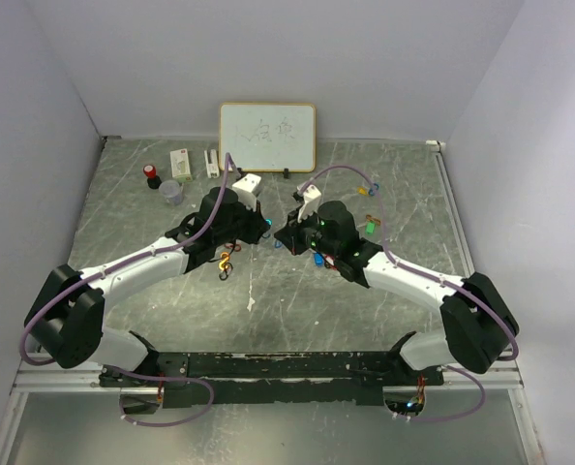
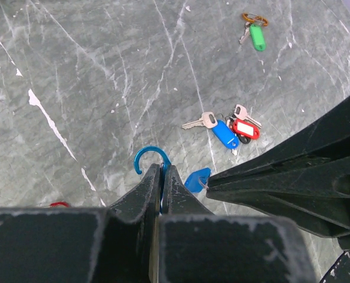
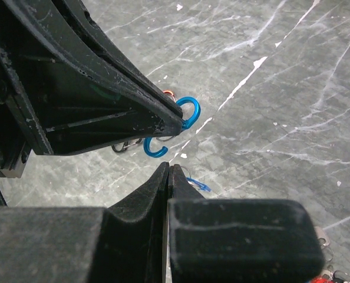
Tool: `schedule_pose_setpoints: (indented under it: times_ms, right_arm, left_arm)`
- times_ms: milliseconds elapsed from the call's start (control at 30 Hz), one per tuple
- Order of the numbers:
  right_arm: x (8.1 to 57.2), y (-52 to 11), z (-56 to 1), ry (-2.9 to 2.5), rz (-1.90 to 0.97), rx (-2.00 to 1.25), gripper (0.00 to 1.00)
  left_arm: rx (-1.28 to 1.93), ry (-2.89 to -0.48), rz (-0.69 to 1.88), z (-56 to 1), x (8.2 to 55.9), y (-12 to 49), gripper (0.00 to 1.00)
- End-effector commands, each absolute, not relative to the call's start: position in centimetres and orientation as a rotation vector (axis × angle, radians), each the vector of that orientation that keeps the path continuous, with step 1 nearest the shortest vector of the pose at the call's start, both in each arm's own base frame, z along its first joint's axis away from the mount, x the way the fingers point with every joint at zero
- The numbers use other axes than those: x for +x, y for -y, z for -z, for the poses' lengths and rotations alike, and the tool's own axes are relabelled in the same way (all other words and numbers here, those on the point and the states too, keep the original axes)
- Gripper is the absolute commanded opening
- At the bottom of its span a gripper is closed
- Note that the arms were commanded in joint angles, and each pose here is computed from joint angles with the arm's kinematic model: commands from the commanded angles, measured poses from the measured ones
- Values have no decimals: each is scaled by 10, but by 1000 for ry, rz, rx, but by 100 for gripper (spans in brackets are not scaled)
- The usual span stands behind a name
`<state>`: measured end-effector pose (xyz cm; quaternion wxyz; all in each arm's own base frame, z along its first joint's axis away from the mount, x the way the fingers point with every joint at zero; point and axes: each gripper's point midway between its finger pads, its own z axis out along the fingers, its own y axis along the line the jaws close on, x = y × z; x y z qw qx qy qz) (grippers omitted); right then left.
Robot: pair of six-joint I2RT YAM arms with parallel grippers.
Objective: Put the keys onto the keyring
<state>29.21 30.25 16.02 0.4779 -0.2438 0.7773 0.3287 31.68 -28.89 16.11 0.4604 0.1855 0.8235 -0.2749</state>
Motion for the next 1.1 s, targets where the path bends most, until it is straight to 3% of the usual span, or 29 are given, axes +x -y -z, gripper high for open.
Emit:
schedule_pose_setpoints:
  times_ms: [0,1067]
  right_arm:
    - [298,-310,-174,-1850,-828,-603,0]
    - [301,-315,-180,-1831,-846,-612,0]
  left_arm:
    - [473,-1976,740,-174,313,297,7]
    - [522,-1975,787,-170,308,306,7]
